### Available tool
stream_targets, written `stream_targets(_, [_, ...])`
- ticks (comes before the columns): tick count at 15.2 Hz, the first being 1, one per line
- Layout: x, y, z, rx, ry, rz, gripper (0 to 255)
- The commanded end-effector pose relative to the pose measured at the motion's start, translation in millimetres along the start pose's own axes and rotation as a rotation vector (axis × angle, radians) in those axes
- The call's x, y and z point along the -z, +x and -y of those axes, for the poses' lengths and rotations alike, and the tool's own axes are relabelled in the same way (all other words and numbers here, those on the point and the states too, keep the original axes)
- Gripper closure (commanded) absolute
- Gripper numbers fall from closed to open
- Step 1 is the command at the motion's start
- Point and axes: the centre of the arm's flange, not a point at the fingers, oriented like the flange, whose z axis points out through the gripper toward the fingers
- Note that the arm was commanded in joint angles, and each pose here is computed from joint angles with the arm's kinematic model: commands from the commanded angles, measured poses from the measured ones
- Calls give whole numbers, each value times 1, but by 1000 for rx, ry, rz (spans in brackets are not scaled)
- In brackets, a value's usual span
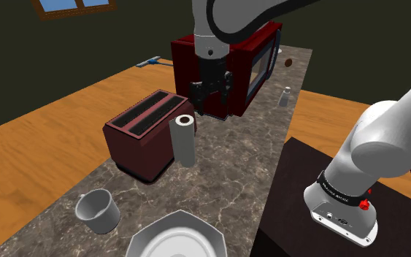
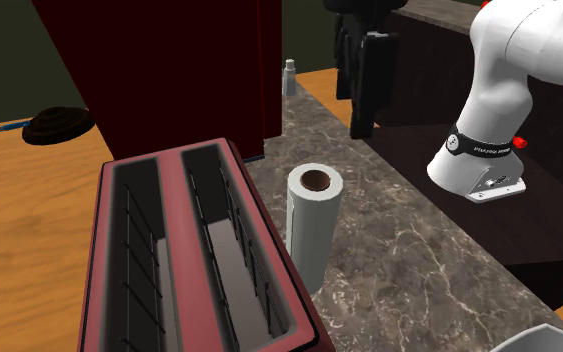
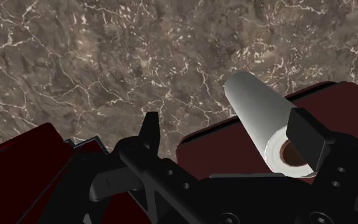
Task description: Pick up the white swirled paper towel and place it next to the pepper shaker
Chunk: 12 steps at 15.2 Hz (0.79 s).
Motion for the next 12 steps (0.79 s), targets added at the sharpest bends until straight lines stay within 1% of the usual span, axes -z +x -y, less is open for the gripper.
stream_targets(1, [-7, 10, 20, 3, 14, -5, 0])
stream_targets(5, [-21, 30, 62, 10, 40, -14, 0])
stream_targets(6, [-23, 33, 67, 11, 44, -15, 0])
stream_targets(12, [-54, 33, 68, 11, 44, -15, 0])
